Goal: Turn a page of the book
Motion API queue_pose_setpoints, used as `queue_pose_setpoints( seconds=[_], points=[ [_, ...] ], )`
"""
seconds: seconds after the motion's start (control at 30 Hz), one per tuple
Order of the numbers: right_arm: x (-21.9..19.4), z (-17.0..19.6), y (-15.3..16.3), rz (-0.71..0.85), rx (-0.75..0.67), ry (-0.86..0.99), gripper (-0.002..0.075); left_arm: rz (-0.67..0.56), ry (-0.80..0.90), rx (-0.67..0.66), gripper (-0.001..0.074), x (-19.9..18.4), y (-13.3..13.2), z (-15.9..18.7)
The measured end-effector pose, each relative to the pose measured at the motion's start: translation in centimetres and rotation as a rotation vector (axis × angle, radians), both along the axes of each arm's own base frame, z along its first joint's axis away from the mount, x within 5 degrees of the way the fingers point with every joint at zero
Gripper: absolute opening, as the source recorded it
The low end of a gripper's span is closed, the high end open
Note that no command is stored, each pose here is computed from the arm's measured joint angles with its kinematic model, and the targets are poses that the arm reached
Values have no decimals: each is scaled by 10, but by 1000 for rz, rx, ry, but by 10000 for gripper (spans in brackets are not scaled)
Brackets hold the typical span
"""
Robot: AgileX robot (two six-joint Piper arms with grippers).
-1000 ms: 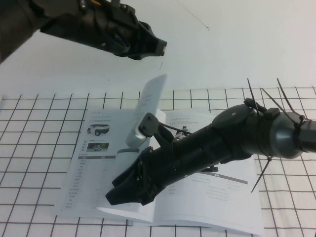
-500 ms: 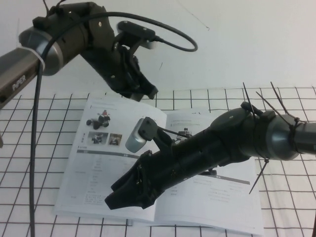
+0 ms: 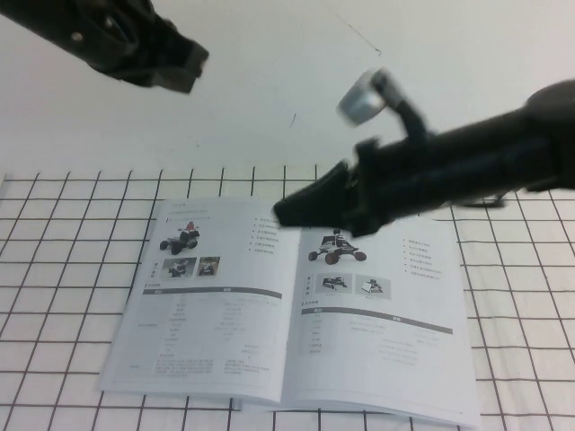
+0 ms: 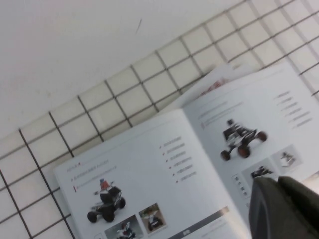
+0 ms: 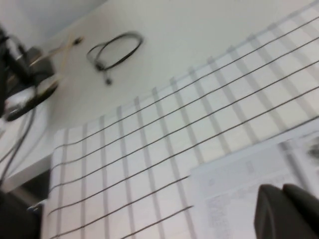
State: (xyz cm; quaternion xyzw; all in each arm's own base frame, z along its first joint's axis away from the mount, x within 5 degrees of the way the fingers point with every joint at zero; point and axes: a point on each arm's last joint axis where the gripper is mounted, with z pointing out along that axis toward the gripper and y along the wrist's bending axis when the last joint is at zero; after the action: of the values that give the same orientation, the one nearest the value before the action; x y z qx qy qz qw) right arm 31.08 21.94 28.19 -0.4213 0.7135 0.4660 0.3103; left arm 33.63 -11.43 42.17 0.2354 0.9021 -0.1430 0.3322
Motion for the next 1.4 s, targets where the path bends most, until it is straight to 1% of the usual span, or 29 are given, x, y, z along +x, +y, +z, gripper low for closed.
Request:
queue_pose_setpoints(
  seconds=[0.1, 0.2, 0.27, 0.37, 0.43, 0.5, 0.57, 0.7, 0.8, 0.87, 0.97, 1.1, 1.23, 1.4],
  points=[
    [-2, 51, -43, -152, -34, -116, 8, -7, -106, -51, -2, -45, 10, 40],
    [-20, 92, -81, -292, -144, -268, 4, -2, -192, -84, -2, -89, 22, 60],
    [-38, 112, -98, -355, -229, -347, 2, 7, -244, -114, -3, -117, 29, 65],
    [-71, 136, -119, -439, -357, -428, 1, 33, -307, -177, -2, -161, 40, 58],
    [-91, 142, -132, -493, -434, -459, 1, 55, -336, -216, -2, -185, 46, 46],
    [-114, 146, -144, -553, -477, -477, 1, 72, -361, -253, -3, -210, 53, 29],
    [-137, 146, -153, -597, -488, -490, 1, 86, -392, -301, -2, -232, 58, 13],
    [-188, 132, -169, -687, -436, -524, 1, 119, -399, -400, -2, -266, 66, -34],
    [-222, 107, -179, -752, -366, -566, 1, 148, -407, -450, -2, -284, 71, -67],
    [-235, 86, -183, -792, -331, -599, 1, 169, -406, -465, -3, -286, 73, -88],
    [-242, 49, -188, -836, -310, -630, 1, 211, -400, -468, -2, -281, 74, -116],
    [-245, 3, -190, -856, -327, -627, 1, 281, -433, -485, -2, -271, 77, -138],
    [-243, -30, -190, -835, -380, -564, 1, 343, -464, -493, -3, -264, 81, -155],
    [-244, -68, -191, -800, -451, -471, 1, 364, -400, -461, -2, -262, 81, -183]
  ],
)
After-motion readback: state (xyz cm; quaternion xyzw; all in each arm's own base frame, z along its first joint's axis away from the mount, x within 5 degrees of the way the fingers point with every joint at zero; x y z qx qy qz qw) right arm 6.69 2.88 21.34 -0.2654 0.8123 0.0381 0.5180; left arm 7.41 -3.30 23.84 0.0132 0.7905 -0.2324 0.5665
